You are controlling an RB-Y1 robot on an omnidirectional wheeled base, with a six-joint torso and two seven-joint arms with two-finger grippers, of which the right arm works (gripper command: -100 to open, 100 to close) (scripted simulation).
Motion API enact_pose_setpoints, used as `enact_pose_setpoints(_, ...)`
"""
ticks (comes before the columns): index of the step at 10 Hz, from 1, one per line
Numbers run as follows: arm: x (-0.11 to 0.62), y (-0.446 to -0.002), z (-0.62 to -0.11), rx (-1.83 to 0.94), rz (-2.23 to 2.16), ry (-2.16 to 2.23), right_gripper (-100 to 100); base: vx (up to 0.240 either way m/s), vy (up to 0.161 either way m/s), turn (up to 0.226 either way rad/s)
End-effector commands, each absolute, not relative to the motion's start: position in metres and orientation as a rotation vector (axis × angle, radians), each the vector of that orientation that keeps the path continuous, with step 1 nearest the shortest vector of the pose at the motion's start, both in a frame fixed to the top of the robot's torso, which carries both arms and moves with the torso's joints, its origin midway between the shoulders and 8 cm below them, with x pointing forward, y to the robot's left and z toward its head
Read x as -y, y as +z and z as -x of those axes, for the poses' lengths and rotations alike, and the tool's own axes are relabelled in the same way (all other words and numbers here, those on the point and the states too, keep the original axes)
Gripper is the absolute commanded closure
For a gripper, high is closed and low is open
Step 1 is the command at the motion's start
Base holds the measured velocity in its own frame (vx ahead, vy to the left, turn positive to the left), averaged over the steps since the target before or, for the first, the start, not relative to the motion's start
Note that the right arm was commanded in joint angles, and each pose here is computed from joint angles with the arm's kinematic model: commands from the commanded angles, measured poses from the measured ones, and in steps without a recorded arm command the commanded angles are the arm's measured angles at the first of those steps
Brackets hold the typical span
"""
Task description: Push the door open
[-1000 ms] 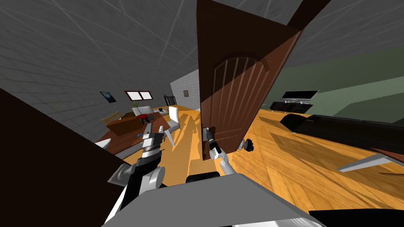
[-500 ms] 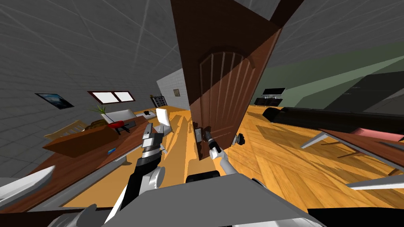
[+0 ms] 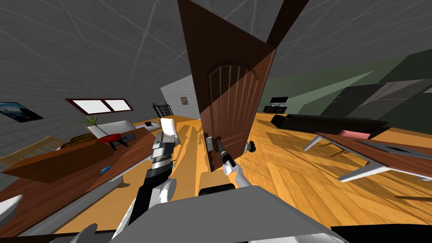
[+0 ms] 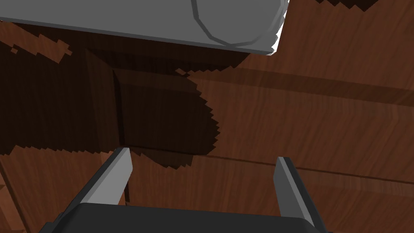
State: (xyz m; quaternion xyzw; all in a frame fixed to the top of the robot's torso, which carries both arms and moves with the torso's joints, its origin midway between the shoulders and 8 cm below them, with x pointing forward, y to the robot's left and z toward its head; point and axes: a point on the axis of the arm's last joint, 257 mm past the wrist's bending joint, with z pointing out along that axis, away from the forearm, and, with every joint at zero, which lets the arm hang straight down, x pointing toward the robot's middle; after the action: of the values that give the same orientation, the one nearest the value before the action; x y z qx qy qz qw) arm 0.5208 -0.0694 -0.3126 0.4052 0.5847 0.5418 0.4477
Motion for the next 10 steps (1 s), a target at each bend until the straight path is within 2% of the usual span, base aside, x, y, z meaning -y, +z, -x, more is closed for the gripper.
enact_pose_setpoints(1,0.052,-0.312,-0.510,-1.471,-0.984,1.360,-100,-0.031,0.000,-0.169)
enact_pose_setpoints(5,0.007,-0.313,-0.481,-1.524,-0.950,1.423,-100,-0.033,0.000,-0.215)
enact_pose_setpoints(7,-0.005,-0.313,-0.474,-1.535,-0.943,1.440,-100,-0.027,0.002,-0.076)
enact_pose_setpoints(10,-0.038,-0.308,-0.452,-1.561,-0.928,1.496,-100,-0.041,0.004,-0.196)
